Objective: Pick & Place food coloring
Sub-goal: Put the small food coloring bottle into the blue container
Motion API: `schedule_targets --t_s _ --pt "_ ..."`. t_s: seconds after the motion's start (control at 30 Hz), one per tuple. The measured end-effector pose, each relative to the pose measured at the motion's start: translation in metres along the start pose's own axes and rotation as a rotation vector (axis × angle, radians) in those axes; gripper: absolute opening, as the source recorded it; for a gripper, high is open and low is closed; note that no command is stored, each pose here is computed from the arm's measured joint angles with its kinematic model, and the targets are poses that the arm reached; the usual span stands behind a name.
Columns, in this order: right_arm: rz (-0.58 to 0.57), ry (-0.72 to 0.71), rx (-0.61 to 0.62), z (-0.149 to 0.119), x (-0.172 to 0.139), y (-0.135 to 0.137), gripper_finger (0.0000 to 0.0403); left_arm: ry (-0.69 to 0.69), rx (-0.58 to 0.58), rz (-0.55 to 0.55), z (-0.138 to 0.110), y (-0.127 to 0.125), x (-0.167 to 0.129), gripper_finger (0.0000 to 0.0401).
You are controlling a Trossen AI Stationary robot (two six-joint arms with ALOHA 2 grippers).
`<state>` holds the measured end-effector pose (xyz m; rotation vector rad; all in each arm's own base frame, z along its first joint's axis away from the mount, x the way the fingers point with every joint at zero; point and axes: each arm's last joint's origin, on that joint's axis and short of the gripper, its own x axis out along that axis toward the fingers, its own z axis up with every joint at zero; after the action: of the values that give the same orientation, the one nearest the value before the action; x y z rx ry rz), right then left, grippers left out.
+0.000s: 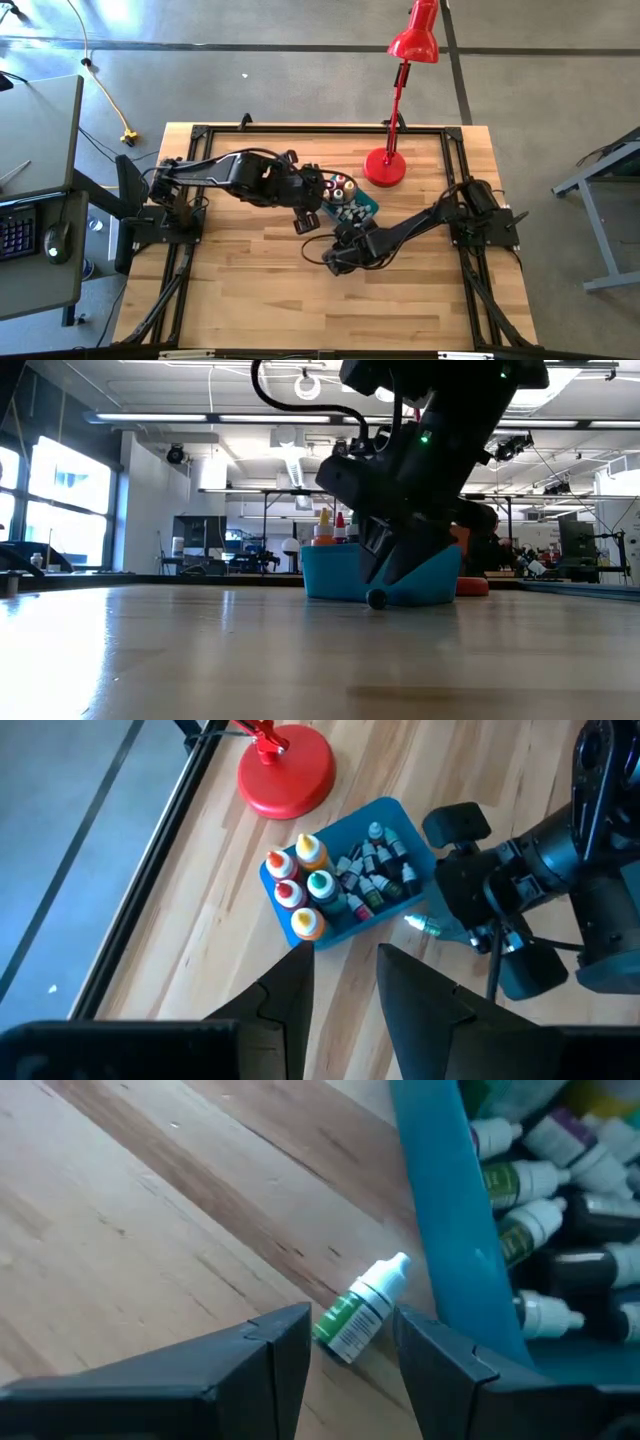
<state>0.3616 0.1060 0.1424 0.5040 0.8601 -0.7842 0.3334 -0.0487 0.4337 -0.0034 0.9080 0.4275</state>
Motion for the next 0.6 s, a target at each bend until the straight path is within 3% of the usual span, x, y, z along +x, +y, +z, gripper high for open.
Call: schedule_targets --t_s 0.6 --pt "-0.052 0.056 0.015 -0.003 0.018 -0.005 0.0138 0.000 -0.001 -0.004 0.000 0.000 0.000 0.0107"
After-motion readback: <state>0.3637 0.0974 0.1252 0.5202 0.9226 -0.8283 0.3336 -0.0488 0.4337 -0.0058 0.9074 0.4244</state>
